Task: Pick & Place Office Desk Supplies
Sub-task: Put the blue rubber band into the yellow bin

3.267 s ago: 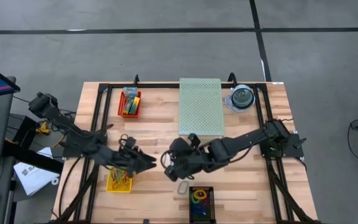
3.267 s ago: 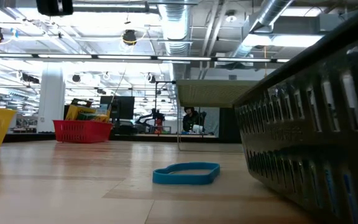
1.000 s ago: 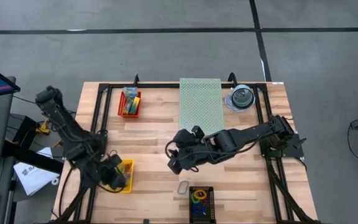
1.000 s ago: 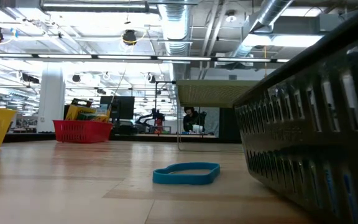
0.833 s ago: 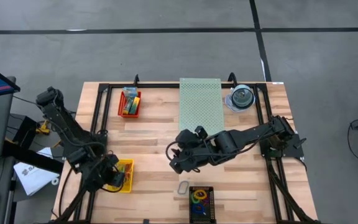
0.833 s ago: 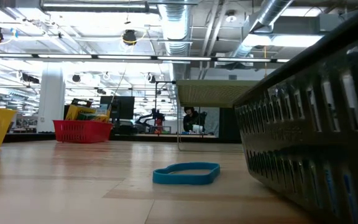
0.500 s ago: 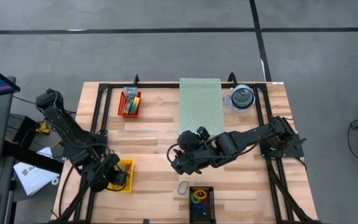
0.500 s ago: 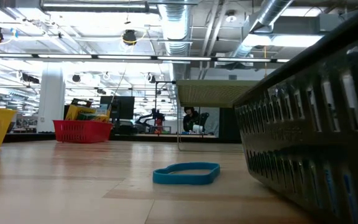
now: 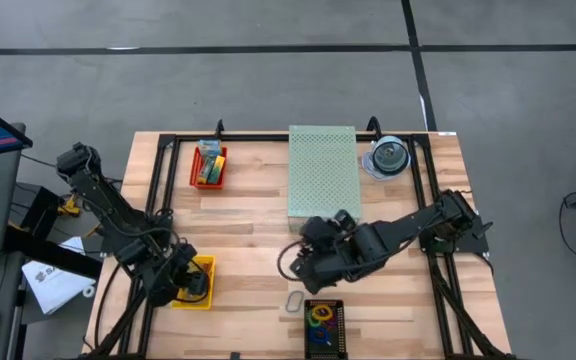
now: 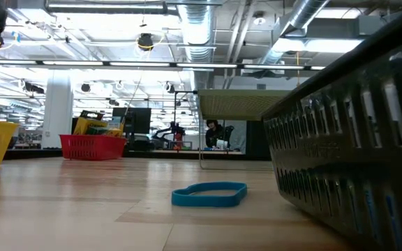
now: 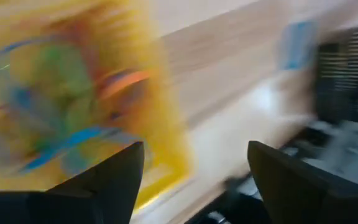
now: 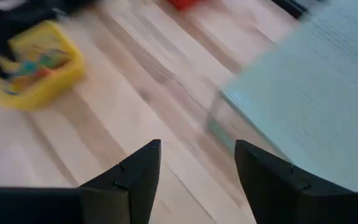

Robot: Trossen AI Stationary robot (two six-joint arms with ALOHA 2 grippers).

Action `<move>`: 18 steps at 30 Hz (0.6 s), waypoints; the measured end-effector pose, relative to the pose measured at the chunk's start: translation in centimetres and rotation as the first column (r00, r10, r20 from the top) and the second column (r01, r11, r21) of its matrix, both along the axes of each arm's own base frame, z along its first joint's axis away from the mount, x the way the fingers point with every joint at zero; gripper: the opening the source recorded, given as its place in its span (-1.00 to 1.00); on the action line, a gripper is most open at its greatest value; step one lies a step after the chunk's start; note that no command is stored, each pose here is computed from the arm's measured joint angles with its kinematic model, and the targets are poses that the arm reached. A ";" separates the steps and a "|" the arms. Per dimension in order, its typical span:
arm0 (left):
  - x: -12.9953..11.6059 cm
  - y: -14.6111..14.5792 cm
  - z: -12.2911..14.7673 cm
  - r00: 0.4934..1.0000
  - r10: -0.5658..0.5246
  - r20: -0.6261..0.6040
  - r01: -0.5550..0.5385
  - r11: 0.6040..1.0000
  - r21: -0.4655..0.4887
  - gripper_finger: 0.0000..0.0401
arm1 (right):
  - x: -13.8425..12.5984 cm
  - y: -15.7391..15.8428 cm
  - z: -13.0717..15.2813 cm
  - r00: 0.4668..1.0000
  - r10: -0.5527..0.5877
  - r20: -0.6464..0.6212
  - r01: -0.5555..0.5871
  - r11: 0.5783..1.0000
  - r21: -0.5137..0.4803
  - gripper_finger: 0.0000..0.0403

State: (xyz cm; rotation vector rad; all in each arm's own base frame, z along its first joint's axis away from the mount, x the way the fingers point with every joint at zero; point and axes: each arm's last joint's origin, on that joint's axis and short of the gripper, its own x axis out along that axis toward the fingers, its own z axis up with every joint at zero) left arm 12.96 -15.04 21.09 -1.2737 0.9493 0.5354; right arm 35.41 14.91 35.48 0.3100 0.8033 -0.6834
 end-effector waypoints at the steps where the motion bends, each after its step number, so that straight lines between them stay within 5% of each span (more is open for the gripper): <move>1: 0.3 -0.1 0.2 0.998 -0.014 0.063 0.013 1.000 0.019 0.41 | -0.4 0.2 -0.3 1.000 -0.028 -0.013 0.028 1.000 0.001 0.00; 4: 1.5 -0.8 1.4 0.956 -0.060 0.286 0.041 0.997 0.072 0.40 | -1.2 0.9 -1.6 0.994 -0.090 -0.053 0.092 0.995 0.030 0.00; 10: 4.6 -0.9 4.7 0.761 -0.198 0.618 0.076 0.973 0.219 0.29 | -2.3 3.1 -4.8 0.978 -0.172 -0.119 0.189 0.972 0.143 0.00; 14: 6.7 0.3 5.5 0.684 -0.306 0.662 0.075 0.933 0.353 0.20 | -3.2 4.2 -5.0 0.971 -0.214 -0.110 0.231 0.955 0.184 0.00; 18: 9.5 1.4 4.6 0.708 -0.465 0.531 0.223 0.861 0.457 0.12 | -4.3 4.8 -4.3 0.964 -0.251 -0.090 0.265 0.940 0.213 0.00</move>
